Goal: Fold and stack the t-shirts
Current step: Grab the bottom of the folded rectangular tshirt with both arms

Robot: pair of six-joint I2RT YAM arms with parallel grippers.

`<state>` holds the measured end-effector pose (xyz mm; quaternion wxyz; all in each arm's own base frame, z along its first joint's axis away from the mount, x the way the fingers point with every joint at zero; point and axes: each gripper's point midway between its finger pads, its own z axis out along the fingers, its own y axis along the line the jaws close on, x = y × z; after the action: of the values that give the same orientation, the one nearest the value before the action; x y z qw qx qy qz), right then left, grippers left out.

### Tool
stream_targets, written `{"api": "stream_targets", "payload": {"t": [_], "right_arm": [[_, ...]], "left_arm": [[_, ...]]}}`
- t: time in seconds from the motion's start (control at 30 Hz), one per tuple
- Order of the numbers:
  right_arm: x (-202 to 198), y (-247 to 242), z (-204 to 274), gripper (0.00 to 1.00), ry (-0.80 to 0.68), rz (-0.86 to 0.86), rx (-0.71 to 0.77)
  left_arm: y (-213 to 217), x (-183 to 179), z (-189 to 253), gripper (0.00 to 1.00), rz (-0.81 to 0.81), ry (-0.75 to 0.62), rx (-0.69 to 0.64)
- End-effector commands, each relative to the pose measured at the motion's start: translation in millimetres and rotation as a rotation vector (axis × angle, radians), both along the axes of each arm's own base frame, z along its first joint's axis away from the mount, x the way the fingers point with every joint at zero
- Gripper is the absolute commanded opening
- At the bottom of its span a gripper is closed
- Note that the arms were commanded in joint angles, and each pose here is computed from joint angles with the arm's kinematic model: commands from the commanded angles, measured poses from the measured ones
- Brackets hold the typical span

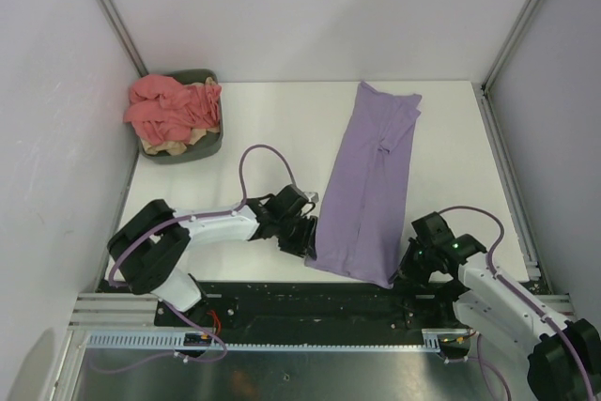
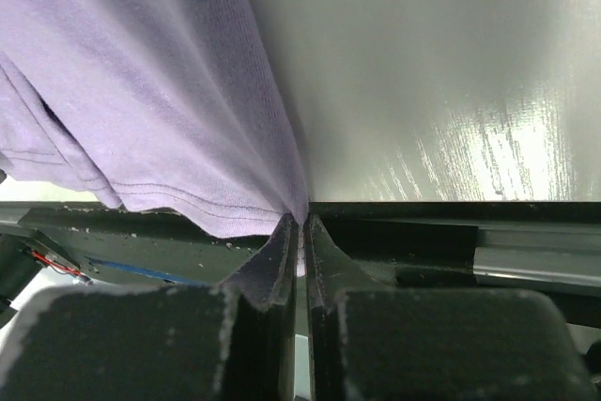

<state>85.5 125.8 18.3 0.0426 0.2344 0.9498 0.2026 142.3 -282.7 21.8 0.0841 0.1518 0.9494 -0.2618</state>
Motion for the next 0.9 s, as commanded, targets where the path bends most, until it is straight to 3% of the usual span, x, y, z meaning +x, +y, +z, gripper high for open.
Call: {"api": "stream_targets", "payload": {"t": [0.0, 0.2, 0.47, 0.7, 0.87], "right_arm": [[-1.1, -0.2, 0.1, 0.05, 0.012, -0.018, -0.013], [-1.3, -0.5, 3.9, 0.05, 0.007, -0.016, -0.015], [-6.1, 9.0, 19.2, 0.05, -0.005, 0.006, 0.004], [34.3, 5.2, 58.1, 0.05, -0.143, -0.004, -0.057], [98.1, 2.4, 77.9, 0.03, -0.269, -0.072, -0.060]], "left_arm": [[-9.8, -1.8, 0.5, 0.45, -0.008, 0.009, -0.022], [-4.1, -9.4, -2.7, 0.37, -0.003, 0.011, -0.007], [-20.6, -18.6, 19.0, 0.02, -0.048, -0.019, -0.064], [-43.4, 19.3, 65.5, 0.00, -0.024, -0.158, -0.110], [-75.6, 71.9, 96.1, 0.00, 0.019, -0.245, -0.151]]}}
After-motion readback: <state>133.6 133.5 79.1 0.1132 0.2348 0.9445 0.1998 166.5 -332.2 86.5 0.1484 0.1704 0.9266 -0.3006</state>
